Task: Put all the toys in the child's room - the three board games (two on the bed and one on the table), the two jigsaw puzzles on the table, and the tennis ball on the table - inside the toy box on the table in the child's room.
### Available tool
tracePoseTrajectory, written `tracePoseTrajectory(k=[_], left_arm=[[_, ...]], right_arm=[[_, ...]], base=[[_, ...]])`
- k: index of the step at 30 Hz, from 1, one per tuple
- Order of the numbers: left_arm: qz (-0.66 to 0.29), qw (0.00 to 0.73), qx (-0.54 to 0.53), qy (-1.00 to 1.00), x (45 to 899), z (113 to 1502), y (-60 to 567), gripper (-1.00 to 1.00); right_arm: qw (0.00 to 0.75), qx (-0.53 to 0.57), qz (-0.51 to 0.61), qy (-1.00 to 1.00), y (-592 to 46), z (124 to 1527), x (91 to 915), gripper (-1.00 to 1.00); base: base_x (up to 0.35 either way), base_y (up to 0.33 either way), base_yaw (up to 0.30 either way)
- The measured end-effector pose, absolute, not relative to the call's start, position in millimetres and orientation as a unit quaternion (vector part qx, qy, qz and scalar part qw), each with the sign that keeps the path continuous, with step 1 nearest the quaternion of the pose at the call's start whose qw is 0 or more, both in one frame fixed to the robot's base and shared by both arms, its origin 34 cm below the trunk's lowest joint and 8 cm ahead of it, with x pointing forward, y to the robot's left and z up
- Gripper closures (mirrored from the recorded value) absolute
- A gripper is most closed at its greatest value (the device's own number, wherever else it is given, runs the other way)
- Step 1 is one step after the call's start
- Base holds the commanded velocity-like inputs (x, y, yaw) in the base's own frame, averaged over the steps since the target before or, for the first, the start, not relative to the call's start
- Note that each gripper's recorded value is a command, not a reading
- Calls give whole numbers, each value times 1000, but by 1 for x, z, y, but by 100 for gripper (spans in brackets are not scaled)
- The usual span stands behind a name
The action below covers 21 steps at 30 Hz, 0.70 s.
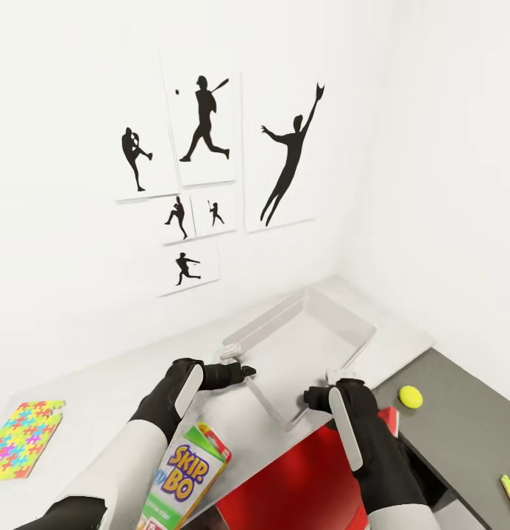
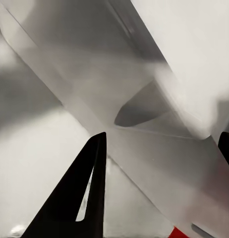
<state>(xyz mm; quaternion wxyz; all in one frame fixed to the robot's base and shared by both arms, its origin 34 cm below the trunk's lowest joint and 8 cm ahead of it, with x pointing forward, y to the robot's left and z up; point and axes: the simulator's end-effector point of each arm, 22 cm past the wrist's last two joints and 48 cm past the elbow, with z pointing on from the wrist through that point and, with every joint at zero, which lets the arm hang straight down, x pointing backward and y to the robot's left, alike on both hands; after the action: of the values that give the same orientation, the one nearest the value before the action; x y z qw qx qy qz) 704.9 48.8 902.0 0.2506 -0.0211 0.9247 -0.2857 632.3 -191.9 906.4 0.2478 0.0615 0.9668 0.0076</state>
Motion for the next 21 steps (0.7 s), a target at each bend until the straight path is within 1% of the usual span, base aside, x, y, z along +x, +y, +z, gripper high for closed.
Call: tracePoseTrajectory(k=[2, 5, 11, 17, 21], left_arm=[[-286, 251, -21, 925, 705, 902, 49, 100], [-286, 251, -21, 925, 705, 902, 49, 100], [-286, 251, -21, 925, 705, 902, 49, 100], [-286, 252, -21, 924, 706, 902, 49, 100], [-286, 252, -21, 924, 705, 902, 49, 100]], right_arm=[[248, 61, 7, 967, -192, 907, 632, 100], [248, 61, 7, 967, -192, 907, 633, 100], [248, 61, 7, 967, -192, 906, 632, 100], [249, 61, 7, 967, -192, 907, 633, 100], [249, 61, 7, 966, -192, 907, 633, 100]], base=[[0, 212, 0], [-19, 91, 0], [-80, 17, 0], [-130, 24, 0], [-41, 20, 0]])
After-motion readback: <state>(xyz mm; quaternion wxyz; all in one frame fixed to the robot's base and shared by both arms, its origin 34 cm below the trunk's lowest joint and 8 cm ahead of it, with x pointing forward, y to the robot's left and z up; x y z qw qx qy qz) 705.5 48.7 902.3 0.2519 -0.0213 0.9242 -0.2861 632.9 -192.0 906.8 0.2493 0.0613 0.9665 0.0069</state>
